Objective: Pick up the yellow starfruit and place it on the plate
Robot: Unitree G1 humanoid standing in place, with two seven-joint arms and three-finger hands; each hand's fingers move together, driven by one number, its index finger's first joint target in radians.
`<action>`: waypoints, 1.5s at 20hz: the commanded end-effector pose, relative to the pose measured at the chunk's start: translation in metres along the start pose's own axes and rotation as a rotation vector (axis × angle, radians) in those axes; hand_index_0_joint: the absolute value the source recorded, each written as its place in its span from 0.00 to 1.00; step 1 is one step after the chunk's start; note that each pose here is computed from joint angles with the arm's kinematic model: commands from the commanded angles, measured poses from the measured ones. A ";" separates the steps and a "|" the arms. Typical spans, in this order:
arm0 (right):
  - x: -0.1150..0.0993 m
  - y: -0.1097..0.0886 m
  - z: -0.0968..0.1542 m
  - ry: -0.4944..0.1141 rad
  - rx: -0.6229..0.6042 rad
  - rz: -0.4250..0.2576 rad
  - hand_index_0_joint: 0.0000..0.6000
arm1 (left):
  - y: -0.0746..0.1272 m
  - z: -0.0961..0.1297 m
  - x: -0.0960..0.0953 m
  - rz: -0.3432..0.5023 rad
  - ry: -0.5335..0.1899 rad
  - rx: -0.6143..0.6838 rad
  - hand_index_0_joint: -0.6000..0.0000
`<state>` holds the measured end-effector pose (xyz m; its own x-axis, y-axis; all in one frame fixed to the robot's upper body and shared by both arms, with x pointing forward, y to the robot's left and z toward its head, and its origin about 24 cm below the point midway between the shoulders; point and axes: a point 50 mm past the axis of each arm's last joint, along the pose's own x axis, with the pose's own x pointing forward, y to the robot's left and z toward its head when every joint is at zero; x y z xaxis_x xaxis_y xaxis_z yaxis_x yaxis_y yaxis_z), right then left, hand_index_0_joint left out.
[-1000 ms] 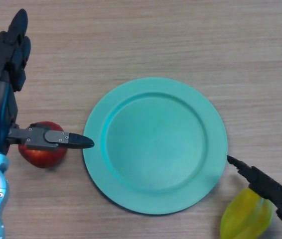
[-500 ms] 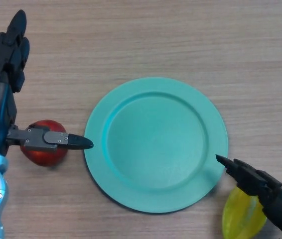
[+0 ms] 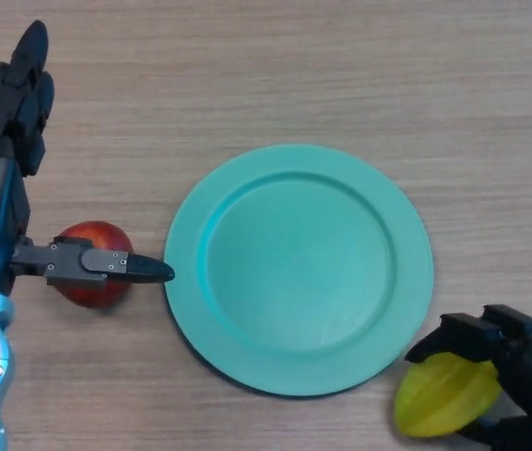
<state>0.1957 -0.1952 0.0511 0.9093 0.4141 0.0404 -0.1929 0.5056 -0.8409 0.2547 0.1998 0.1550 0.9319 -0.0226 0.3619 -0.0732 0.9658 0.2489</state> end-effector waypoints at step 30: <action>0.118 -0.024 0.082 -0.311 0.450 -0.132 1.00 | 0.024 0.048 -0.009 0.100 -0.267 0.044 1.00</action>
<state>0.2765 -0.0944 0.0861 0.8422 0.5240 0.1271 -0.3770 0.7408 -0.5560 0.2404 0.2043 0.1690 0.9044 -0.0062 0.4267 -0.1090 0.9634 0.2450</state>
